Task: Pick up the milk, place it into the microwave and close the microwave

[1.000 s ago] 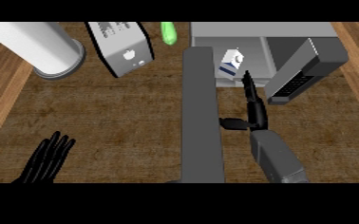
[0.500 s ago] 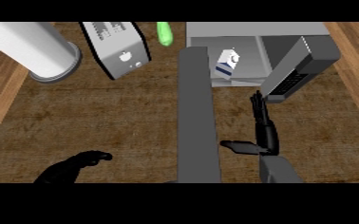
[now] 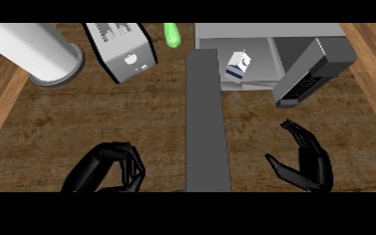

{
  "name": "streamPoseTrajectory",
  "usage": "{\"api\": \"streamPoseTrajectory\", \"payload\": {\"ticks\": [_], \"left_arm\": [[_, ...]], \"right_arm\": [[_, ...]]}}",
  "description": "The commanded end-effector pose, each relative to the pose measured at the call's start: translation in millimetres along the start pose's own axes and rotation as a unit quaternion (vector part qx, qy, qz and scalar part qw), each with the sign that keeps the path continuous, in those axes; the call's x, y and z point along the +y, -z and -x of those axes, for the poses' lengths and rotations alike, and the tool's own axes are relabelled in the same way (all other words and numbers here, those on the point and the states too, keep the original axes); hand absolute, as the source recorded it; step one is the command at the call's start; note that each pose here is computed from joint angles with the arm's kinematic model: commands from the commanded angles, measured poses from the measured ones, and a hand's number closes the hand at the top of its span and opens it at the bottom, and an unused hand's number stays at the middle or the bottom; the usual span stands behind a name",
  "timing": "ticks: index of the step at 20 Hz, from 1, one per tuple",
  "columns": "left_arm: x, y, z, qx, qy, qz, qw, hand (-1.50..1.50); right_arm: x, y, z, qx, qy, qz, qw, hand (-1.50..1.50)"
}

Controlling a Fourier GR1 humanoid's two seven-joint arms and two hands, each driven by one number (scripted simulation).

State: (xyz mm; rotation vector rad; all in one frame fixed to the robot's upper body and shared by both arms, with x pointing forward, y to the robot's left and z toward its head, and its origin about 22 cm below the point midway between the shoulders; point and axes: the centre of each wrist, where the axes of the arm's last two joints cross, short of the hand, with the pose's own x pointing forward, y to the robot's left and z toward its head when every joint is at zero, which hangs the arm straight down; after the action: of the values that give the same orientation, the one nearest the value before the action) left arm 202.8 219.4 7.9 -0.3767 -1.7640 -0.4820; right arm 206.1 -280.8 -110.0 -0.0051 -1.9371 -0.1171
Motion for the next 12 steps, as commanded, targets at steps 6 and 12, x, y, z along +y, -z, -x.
{"api": "streamPoseTrajectory", "payload": {"ticks": [6, 12], "left_arm": [[-45.9, 79.2, 12.5, 0.007, 0.043, 0.064, 0.997, 1.5], [-90.3, 113.7, 27.3, -0.026, 0.108, 0.107, 0.988, 1.5]], "right_arm": [[-54.4, -30.3, -47.9, -0.027, -0.004, 0.029, 0.999, -1.5], [-62.3, -19.2, -66.4, -0.036, -0.045, 0.006, 0.998, -1.5]]}}
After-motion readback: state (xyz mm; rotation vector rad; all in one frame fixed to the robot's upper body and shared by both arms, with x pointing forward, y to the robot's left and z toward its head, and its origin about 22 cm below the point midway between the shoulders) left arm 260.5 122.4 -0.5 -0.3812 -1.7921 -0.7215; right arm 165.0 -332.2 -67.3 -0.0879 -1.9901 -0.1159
